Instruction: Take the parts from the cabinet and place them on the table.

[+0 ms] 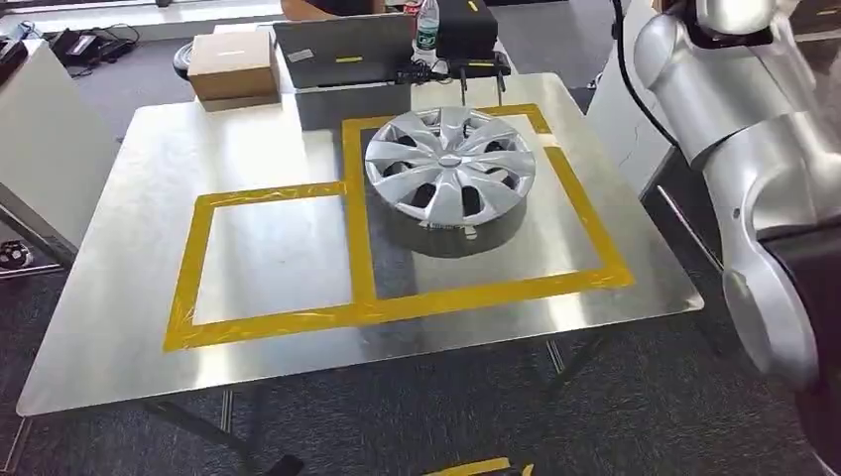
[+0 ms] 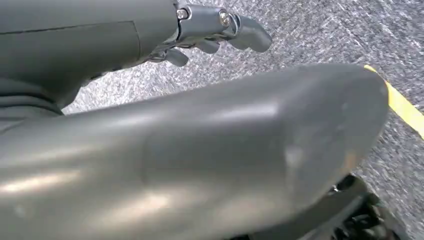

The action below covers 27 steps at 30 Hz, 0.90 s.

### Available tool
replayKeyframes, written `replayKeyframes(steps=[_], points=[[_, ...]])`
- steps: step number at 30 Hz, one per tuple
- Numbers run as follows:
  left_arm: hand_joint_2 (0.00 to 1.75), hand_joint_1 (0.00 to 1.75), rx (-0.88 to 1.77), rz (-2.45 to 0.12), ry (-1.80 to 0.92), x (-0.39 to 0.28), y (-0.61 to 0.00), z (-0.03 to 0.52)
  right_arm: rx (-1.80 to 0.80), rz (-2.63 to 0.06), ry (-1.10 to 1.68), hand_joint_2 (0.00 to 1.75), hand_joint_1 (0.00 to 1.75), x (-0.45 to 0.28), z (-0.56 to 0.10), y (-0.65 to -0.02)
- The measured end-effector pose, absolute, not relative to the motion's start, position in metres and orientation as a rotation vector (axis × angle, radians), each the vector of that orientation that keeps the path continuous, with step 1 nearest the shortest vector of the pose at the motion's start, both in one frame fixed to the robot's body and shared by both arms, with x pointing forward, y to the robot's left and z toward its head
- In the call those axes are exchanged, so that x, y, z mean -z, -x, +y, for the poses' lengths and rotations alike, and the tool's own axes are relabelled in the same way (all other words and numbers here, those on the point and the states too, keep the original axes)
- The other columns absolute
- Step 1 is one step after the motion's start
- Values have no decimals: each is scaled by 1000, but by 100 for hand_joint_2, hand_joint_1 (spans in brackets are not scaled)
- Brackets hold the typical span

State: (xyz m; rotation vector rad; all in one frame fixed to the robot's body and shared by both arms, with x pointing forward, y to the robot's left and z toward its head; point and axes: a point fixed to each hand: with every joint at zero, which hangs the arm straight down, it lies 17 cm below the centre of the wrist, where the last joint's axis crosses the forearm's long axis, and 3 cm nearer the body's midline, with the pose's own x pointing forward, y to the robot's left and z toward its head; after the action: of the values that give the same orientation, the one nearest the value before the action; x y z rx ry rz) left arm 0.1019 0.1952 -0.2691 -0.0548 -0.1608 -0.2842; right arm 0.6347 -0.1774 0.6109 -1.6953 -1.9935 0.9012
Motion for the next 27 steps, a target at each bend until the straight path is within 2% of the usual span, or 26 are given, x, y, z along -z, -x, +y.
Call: replayKeyframes(steps=[21, 27], points=[[0, 0, 251, -165, 29, 272, -95, 209, -895, -1980, 1672, 0, 0, -603, -187, -638], [0, 0, 262, -158, 27, 273, -95, 210, -883, -1953, 1691, 0, 0, -597, -207, -642]])
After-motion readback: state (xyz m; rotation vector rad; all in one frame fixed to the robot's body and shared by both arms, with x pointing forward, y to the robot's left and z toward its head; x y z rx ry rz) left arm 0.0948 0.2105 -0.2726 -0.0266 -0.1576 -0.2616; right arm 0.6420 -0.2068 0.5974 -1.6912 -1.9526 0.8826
